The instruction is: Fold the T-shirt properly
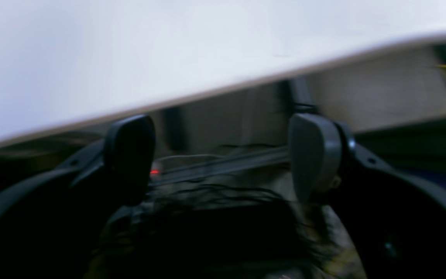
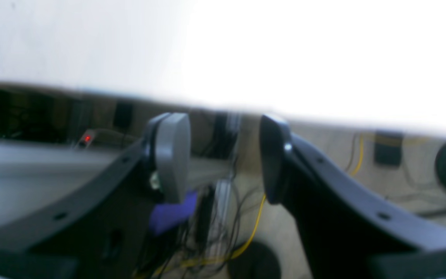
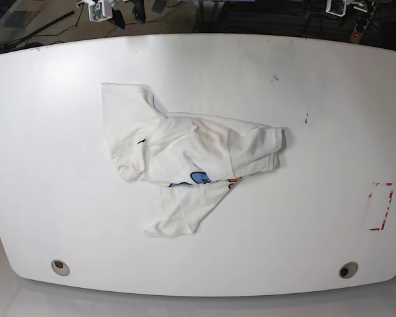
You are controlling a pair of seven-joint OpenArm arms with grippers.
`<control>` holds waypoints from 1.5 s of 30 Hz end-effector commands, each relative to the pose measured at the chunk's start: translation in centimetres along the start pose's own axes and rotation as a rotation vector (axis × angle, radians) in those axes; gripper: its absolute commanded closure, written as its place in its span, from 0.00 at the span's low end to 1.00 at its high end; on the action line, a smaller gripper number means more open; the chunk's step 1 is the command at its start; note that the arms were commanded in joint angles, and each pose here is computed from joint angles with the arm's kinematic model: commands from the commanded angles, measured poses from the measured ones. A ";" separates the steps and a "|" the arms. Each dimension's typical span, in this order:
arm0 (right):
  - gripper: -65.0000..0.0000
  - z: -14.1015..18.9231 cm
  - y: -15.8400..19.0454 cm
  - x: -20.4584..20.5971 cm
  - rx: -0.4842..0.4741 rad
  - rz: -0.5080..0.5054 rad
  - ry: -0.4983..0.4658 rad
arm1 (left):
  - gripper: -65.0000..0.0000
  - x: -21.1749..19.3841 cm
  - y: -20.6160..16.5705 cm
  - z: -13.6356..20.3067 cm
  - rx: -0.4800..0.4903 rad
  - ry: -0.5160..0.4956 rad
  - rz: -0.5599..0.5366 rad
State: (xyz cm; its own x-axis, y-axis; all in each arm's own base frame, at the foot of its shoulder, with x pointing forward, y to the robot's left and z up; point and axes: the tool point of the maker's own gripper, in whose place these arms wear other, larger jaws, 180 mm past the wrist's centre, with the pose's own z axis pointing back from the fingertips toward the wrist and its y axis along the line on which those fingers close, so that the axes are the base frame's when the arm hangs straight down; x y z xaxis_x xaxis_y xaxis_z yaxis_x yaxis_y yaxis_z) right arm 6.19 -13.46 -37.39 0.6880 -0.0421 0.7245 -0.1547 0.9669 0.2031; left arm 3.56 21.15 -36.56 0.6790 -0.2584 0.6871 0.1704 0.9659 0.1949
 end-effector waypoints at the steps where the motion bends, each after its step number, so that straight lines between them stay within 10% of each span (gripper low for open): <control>1: 0.58 -1.2 -0.1 2.3 0.016 0.024 -0.062 | 0.22 1.8 -0.1 -0.6 0.003 -0.066 0.014; 9: 0.55 -5.1 -0.7 7.0 0.026 0.078 -0.138 | 0.00 3.7 -0.1 -2.1 0.062 -0.136 0.089; 15: 0.30 -8.2 -1.2 10.6 0.023 0.120 -0.137 | 0.00 4.9 0.2 -2.9 0.074 -0.175 0.092; 20: 0.30 -9.9 -0.4 13.2 0.100 0.108 -0.122 | 0.00 5.7 0.4 -3.5 0.096 -0.201 0.108; 45: 0.29 -16.7 -2.2 16.4 0.246 -0.238 -0.017 | 0.00 9.4 4.1 -7.4 0.184 -0.233 0.112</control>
State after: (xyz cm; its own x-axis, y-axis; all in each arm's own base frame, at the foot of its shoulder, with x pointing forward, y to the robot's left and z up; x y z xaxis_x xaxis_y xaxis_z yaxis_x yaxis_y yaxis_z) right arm 28.75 -12.42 -38.05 0.7411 -0.2515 0.6225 -0.1364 0.8515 0.5064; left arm 15.18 22.62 -35.57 0.5397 -0.1549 0.8275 -0.0371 0.9776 0.2073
